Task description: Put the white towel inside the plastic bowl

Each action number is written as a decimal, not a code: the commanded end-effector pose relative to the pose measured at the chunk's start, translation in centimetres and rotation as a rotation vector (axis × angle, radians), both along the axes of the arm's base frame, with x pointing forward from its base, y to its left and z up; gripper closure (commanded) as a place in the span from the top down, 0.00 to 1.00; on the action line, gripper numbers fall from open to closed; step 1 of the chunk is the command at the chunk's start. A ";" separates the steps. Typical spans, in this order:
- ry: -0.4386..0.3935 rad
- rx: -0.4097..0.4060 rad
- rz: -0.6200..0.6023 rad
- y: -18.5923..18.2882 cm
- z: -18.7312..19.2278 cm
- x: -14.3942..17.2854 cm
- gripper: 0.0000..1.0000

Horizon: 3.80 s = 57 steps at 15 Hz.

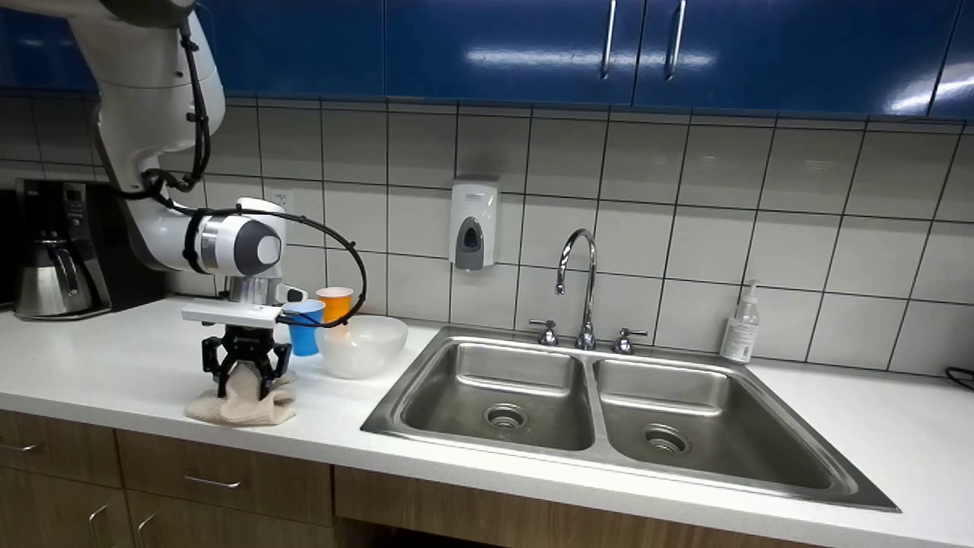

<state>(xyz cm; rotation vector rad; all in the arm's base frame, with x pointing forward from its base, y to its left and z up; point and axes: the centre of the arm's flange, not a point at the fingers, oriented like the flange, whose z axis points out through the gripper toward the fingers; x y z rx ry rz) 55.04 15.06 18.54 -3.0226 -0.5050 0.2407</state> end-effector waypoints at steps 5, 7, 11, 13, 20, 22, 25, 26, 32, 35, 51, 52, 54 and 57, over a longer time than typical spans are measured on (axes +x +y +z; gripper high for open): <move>-0.009 0.025 0.026 -0.2 0.1 0.2 0.11; -0.010 0.026 0.029 -0.3 0.2 0.2 0.00; -0.019 0.024 0.042 -0.3 0.9 -0.3 0.02; -0.040 0.026 0.056 -0.4 2.3 -0.7 0.02; -0.131 0.025 0.076 -0.5 8.0 -1.5 0.02; -0.157 0.020 0.078 -0.6 9.9 -1.9 0.02; -0.198 0.018 0.077 -0.9 12.9 -2.6 0.02; -0.212 0.019 0.078 -1.0 13.8 -2.9 0.02; -0.299 0.021 0.076 -1.4 19.3 -4.4 0.02; -0.329 0.026 0.074 -1.5 21.0 -4.6 0.02; -0.371 -0.013 -0.035 -4.2 27.0 0.2 0.02; -0.373 -0.021 -0.045 -4.5 27.1 0.6 0.02; -0.380 -0.043 -0.071 -5.1 27.2 1.7 0.02; -0.378 -0.056 -0.113 -5.9 26.9 3.6 0.02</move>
